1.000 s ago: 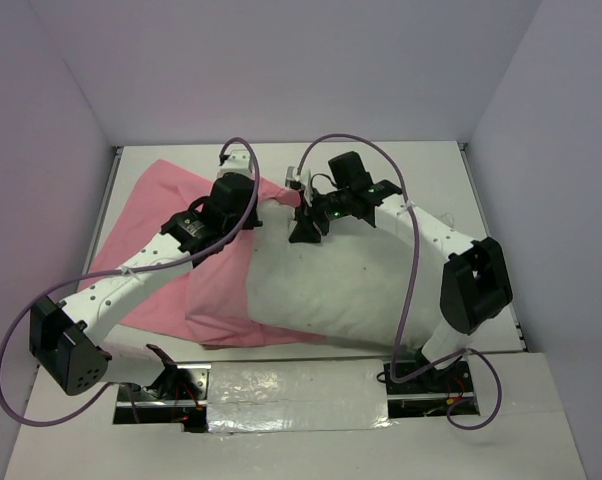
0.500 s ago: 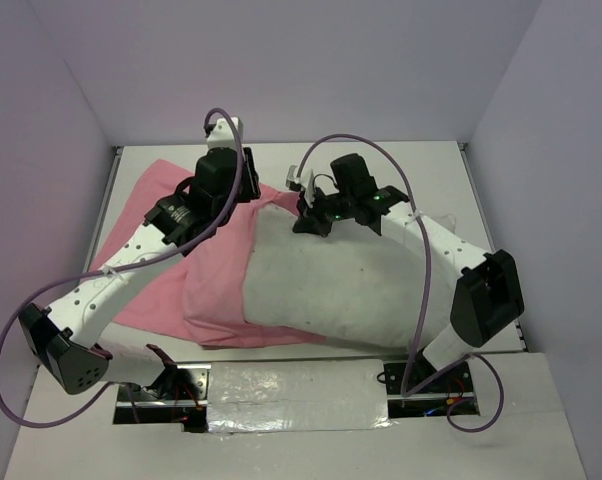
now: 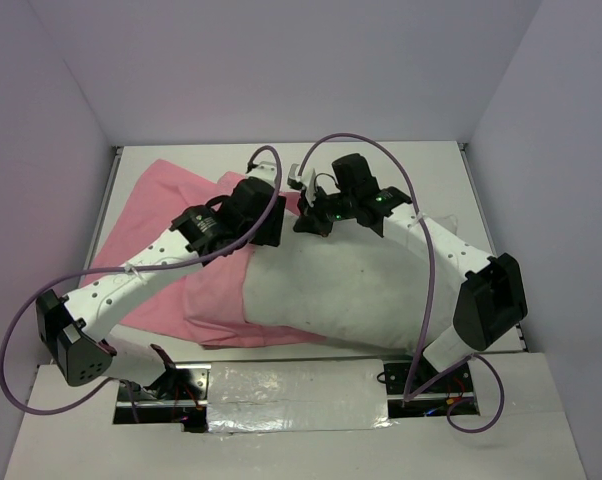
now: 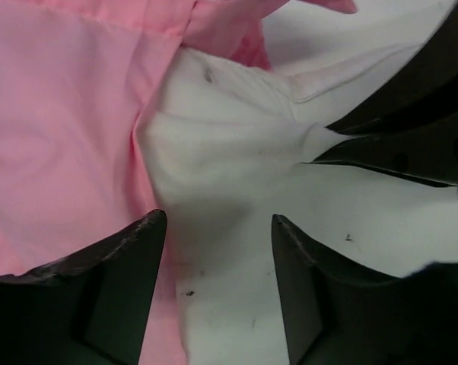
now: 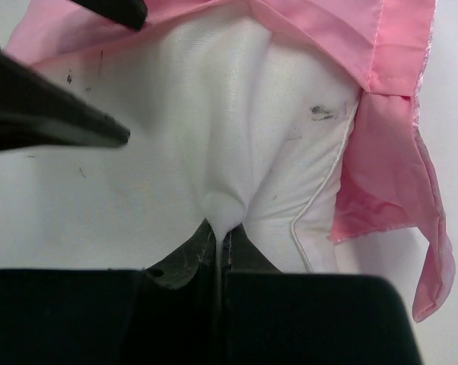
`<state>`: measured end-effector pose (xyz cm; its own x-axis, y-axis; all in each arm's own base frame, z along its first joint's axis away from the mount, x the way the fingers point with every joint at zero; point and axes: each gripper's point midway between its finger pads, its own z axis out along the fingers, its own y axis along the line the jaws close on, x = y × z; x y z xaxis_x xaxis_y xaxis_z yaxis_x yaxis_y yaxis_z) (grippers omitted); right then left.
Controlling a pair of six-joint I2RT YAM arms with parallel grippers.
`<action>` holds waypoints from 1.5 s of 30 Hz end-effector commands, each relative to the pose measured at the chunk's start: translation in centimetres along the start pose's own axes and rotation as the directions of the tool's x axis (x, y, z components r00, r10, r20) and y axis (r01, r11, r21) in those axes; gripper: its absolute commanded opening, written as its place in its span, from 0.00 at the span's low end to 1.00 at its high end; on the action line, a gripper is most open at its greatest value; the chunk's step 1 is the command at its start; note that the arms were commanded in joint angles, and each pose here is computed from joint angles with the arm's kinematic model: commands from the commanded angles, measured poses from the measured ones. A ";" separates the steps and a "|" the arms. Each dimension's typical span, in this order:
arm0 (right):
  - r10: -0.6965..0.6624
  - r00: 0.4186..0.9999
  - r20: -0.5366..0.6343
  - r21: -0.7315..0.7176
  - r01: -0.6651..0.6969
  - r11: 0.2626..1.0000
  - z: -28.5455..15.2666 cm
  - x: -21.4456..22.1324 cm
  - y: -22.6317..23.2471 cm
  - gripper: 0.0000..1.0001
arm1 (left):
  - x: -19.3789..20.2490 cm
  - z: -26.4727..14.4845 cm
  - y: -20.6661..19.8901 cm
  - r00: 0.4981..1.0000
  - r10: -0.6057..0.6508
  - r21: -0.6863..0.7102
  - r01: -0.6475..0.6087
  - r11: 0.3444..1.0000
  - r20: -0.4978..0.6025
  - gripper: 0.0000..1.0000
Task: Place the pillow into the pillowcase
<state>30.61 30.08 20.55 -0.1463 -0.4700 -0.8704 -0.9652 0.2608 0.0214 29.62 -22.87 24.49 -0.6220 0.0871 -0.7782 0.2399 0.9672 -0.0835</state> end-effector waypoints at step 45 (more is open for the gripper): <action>0.369 -0.036 0.929 -0.182 -0.911 0.371 -7.4 -10.6 -13.8 0.00 | -3.7 -2.6 -13.6 0.984 -0.158 0.441 0.104 0.891 0.087 0.00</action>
<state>40.65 29.31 27.76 -0.3788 0.6807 -0.6270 -0.3784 0.5044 0.7762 31.29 -29.49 27.29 -0.5472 0.0349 -0.8363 0.3048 0.9388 -0.1603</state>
